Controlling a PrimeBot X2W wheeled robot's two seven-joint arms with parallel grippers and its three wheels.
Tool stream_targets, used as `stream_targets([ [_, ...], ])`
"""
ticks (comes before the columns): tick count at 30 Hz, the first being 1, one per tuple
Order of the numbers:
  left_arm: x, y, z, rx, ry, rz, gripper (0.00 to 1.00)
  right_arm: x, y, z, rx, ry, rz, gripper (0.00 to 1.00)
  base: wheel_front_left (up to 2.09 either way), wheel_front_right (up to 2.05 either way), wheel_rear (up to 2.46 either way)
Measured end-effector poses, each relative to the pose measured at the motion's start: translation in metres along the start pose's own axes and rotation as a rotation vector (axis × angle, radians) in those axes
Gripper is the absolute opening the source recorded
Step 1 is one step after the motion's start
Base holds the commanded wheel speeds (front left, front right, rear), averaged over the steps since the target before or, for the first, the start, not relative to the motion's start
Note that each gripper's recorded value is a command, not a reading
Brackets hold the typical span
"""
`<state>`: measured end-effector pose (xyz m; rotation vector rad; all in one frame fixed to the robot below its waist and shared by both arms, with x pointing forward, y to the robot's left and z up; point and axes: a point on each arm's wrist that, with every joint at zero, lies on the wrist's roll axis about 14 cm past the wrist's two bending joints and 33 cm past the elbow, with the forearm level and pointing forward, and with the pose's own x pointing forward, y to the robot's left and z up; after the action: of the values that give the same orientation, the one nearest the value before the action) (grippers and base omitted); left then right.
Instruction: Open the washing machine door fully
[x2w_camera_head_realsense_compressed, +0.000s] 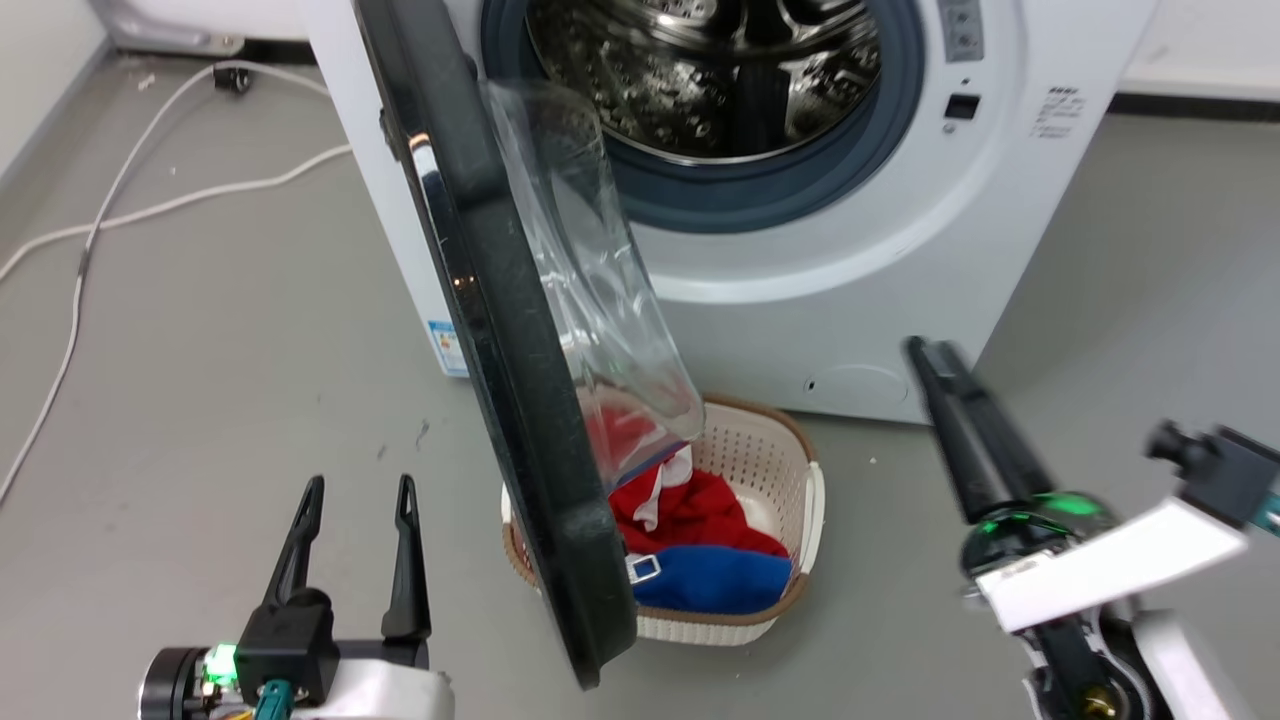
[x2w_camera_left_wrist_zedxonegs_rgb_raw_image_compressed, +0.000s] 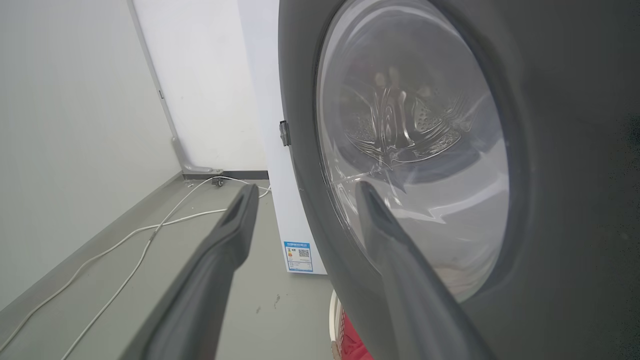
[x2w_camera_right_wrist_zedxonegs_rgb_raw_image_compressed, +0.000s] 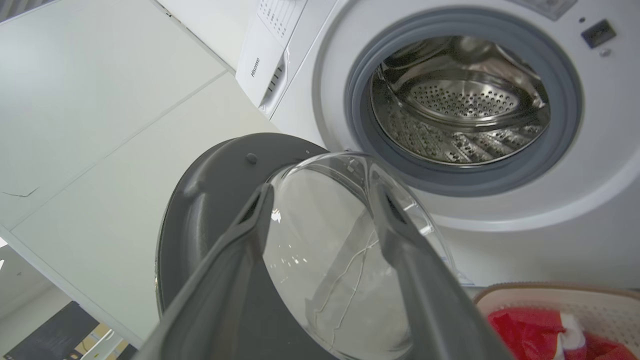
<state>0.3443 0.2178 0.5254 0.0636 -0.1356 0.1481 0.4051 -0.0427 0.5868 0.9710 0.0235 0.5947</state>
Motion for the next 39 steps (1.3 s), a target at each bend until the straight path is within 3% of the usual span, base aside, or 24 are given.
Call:
stream_targets([
  [4, -0.008, -0.001, 0.004, 0.002, -0.009, -0.008, 1.00, -0.018, -0.011, 0.040, -0.280, -0.179, -0.036, 1.00, 0.00, 0.00, 0.00],
  [11, -0.014, -0.004, 0.008, -0.002, -0.023, -0.016, 1.00, -0.049, -0.017, 0.096, -0.753, -0.336, -0.151, 1.00, 0.00, 0.00, 0.00],
  [17, -0.014, -0.007, 0.009, -0.004, -0.025, -0.025, 1.00, -0.077, -0.032, 0.092, -1.060, -0.271, -0.276, 1.00, 0.00, 0.00, 0.00],
  [26, -0.012, -0.008, 0.006, -0.007, -0.016, -0.028, 1.00, -0.109, -0.067, 0.066, -1.053, -0.151, -0.402, 1.00, 0.00, 0.00, 0.00],
  [39, -0.013, -0.006, 0.005, -0.012, -0.012, -0.022, 1.00, -0.131, -0.088, 0.049, -0.916, -0.112, -0.472, 1.00, 0.00, 0.00, 0.00],
])
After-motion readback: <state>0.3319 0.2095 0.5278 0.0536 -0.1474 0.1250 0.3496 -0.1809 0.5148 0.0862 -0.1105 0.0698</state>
